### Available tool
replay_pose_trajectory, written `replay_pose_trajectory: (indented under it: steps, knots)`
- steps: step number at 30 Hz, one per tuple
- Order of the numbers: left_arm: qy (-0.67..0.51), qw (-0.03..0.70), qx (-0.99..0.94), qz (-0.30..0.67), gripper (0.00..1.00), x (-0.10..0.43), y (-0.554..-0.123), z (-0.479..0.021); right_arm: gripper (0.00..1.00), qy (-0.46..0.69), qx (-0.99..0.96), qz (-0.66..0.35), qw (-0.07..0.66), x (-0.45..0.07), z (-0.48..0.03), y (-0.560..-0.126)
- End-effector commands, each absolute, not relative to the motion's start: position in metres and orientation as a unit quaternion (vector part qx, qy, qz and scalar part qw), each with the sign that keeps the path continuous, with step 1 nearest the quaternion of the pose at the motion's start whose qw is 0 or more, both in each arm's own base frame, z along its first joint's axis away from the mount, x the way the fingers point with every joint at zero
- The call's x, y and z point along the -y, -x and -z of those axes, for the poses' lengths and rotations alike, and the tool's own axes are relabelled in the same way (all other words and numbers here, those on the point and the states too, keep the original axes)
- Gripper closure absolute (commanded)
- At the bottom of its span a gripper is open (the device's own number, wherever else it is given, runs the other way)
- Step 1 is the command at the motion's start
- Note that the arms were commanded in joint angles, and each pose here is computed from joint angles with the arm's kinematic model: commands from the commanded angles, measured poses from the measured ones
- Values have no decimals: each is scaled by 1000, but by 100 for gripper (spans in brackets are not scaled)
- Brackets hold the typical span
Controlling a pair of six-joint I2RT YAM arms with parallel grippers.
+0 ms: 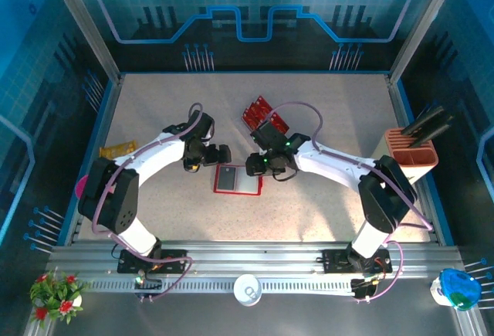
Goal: Put the credit cards into the card holder
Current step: Slide the button at the center of the table.
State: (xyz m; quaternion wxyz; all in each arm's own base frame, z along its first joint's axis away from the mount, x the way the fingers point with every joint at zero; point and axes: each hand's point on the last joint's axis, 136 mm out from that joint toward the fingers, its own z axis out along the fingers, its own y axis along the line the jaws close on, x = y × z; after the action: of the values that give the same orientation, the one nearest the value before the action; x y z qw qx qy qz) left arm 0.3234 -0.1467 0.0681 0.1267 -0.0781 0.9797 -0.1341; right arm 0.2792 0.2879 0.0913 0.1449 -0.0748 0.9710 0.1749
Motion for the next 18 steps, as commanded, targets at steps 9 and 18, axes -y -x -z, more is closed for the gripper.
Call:
replay_pose_trajectory:
  steps: [9, 18]
  knots:
    - [77, 133, -966, 208, 1, 169, -330, -82, 84, 74, -984, -116, 113, -266, -45, -281]
    - [82, 126, -961, 232, 1, 175, -325, -78, 100, 70, -986, -104, 109, -236, -42, -280]
